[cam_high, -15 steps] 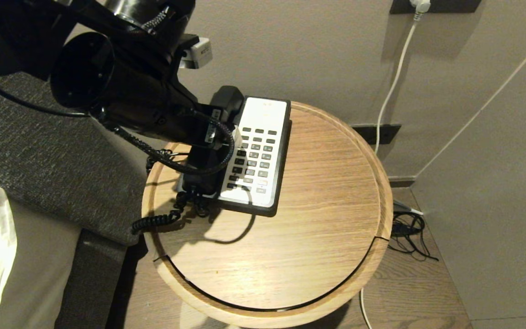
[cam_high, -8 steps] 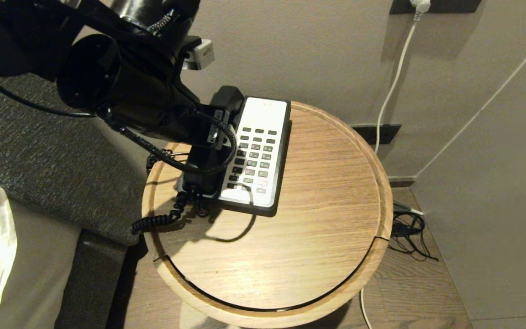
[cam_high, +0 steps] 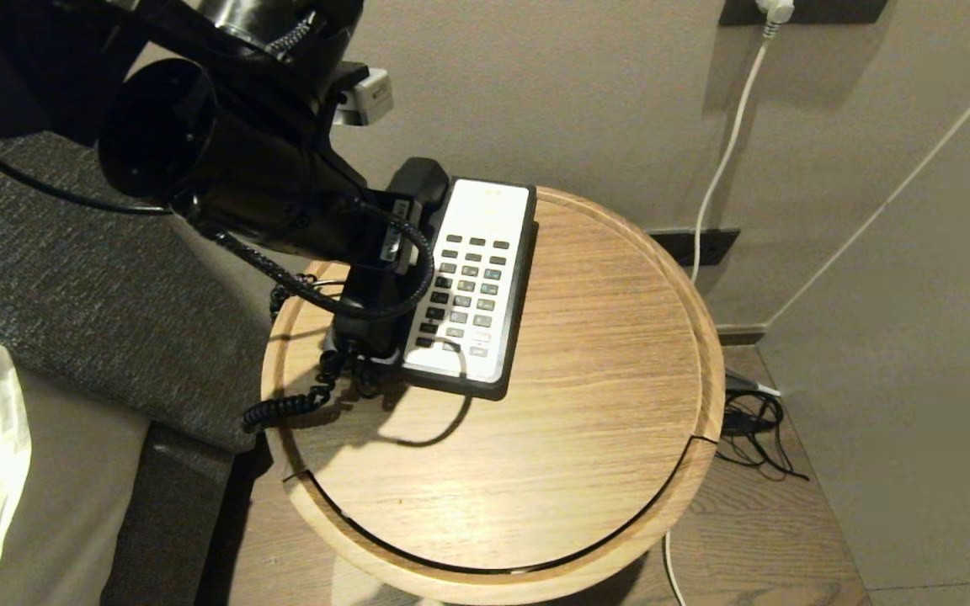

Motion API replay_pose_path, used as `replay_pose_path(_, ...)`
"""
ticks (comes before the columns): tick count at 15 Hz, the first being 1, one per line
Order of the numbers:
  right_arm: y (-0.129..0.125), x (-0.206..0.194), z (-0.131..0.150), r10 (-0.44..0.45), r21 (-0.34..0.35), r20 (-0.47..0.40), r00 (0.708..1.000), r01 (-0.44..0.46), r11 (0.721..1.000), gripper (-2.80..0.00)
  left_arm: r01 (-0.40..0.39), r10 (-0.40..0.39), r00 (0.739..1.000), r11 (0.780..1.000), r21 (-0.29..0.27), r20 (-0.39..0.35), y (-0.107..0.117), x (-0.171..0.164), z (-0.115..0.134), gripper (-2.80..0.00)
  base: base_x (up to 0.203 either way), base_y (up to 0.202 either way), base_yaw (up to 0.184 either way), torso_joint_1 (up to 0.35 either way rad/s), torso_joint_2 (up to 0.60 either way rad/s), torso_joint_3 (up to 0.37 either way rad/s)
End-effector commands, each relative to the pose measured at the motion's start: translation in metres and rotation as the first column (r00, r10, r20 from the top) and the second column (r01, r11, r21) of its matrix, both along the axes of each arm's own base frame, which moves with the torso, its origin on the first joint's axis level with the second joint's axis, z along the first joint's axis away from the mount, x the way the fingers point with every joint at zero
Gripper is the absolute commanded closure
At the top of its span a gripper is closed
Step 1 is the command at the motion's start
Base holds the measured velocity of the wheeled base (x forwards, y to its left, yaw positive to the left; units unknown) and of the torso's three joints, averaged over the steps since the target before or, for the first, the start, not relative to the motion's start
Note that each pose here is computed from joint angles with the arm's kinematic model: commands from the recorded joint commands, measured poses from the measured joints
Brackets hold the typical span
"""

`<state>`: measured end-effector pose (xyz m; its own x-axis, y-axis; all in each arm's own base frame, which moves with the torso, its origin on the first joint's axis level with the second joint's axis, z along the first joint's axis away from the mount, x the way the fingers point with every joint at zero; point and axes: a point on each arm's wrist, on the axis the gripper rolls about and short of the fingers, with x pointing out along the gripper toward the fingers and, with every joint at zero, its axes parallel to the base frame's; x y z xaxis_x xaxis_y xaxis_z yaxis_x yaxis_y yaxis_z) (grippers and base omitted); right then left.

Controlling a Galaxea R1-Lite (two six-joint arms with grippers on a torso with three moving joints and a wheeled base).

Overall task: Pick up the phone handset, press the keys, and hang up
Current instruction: Pick up the desk phone handset, then dial the number

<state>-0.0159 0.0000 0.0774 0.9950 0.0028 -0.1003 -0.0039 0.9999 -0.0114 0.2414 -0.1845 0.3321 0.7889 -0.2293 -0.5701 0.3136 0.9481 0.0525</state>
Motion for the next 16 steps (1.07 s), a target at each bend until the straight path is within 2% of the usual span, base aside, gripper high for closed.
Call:
replay_pose_path(1, 0.0, 0.0, 0.0, 0.002, -0.001, 0.001, 1.0, -0.002, 1.0, 0.0, 0.0, 0.0, 1.0, 1.0, -0.005, 0.004, 0.002, -0.004, 0.002, 0.0, 0.0, 0.0, 0.0, 0.0, 0.0, 0.0)
replay_pose_path(4, 0.0, 0.0, 0.0, 0.002, -0.001, 0.001, 1.0, -0.002, 1.0, 0.0, 0.01, -0.009, 0.999, 1.0, -0.027, 0.033, 0.007, -0.015, 0.013, 0.0, 0.0, 0.0, 0.0, 0.0, 0.0, 0.0)
replay_pose_path(7, 0.0, 0.0, 0.0, 0.0, 0.002, 0.007, 1.0, 0.0, 1.0, 0.0, 0.018, -0.014, 0.998, 0.998, -0.054, 0.068, 0.025, -0.039, 0.031, 0.0, 0.0, 0.0, 0.0, 0.0, 0.0, 0.0)
replay_pose_path(9, 0.0, 0.0, -0.001, 0.002, 0.0, 0.002, 1.0, -0.002, 1.0, 0.0, 0.031, -0.023, 0.995, 0.996, -0.079, 0.101, 0.047, -0.069, 0.047, 0.0, 0.0, 0.0, 0.0, 0.0, 0.0, 0.0)
replay_pose_path(12, 0.0, 0.0, 0.0, 0.002, -0.002, 0.001, 1.0, -0.002, 1.0, 0.0, 0.049, -0.029, 0.986, 0.991, -0.122, 0.162, 0.093, -0.125, 0.058, 0.0, 0.0, 0.0, 0.0, 0.0, 0.0, 0.0)
replay_pose_path(14, 0.0, 0.0, 0.0, -0.001, 0.002, 0.008, 1.0, 0.001, 1.0, 0.0, 0.053, -0.029, 0.984, 0.99, -0.131, 0.179, 0.124, -0.16, 0.049, 0.0, 0.0, 0.0, 0.0, 0.0, 0.0, 0.0)
replay_pose_path(16, 0.0, -0.005, 0.02, -0.002, 0.005, 0.052, 0.999, 0.002, 1.0, 0.0, 0.05, -0.031, 0.984, 0.994, -0.101, 0.176, 0.149, -0.189, 0.025, 0.0, 0.0, 0.0, 0.0, 0.0, 0.0, 0.0)
